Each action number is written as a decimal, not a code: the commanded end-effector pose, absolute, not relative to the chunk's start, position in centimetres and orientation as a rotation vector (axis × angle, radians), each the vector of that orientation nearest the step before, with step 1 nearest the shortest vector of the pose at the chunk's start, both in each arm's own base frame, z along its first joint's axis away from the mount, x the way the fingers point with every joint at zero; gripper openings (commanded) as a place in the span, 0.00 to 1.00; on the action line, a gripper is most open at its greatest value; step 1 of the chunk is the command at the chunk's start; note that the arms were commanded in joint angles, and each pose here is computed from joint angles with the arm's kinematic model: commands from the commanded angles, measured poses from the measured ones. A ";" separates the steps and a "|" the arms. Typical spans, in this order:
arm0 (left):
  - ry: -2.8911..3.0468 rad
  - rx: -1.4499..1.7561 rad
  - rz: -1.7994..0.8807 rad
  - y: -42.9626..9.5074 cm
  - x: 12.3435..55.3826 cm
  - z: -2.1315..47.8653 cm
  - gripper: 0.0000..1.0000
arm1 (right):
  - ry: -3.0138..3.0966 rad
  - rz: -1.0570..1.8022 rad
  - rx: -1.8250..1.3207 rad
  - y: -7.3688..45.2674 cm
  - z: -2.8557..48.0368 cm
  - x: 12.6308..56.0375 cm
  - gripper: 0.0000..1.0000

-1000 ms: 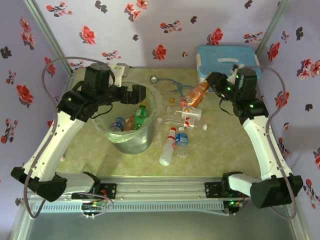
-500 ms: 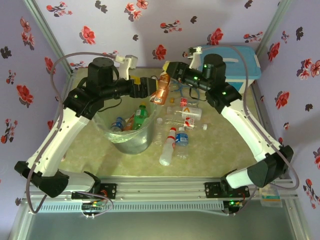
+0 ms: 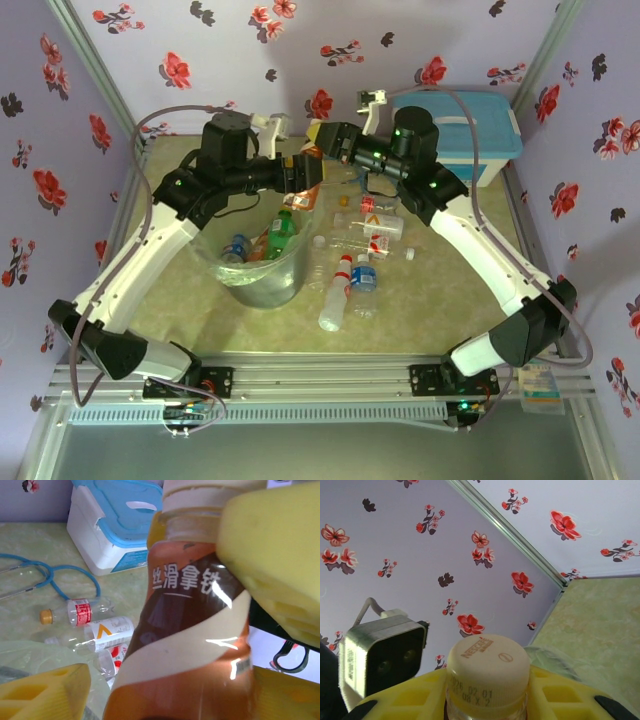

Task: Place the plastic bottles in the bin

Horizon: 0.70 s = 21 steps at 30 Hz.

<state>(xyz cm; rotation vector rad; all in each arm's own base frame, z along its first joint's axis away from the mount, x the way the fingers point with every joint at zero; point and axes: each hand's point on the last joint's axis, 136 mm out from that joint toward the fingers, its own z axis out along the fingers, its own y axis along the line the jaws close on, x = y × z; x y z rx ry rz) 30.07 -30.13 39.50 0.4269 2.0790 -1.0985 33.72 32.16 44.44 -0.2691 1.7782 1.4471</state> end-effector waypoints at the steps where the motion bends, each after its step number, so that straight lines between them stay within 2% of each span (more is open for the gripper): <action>1: 2.043 0.452 -1.119 -30.6 29.9 40.0 0.68 | 1.683 1.491 -0.321 32.6 47.0 33.0 0.15; 3: 2.039 0.454 -1.119 -30.6 29.9 40.1 0.60 | 1.683 1.493 -0.320 32.7 47.0 33.0 0.15; 6: 2.038 0.453 -1.117 -30.5 29.9 40.1 0.58 | 1.682 1.494 -0.320 32.7 47.0 33.1 0.18; 8: 2.036 0.451 -1.114 -30.4 29.9 40.2 0.58 | 1.677 1.492 -0.321 32.7 47.0 33.1 0.30; 12: 2.035 0.428 -1.097 -29.8 30.3 40.2 0.55 | 1.637 1.487 -0.315 32.3 47.5 33.0 0.69; 14: 2.035 0.416 -1.087 -29.2 30.4 40.3 0.54 | 1.635 1.474 -0.300 32.0 47.5 33.2 0.83; 17: 2.035 0.394 -1.066 -28.0 30.5 40.6 0.52 | 1.632 1.429 -0.254 30.5 47.6 33.8 0.96; 21: 2.104 0.303 -0.994 -24.7 30.7 40.0 0.52 | 1.622 1.327 -0.098 25.9 47.5 35.6 0.98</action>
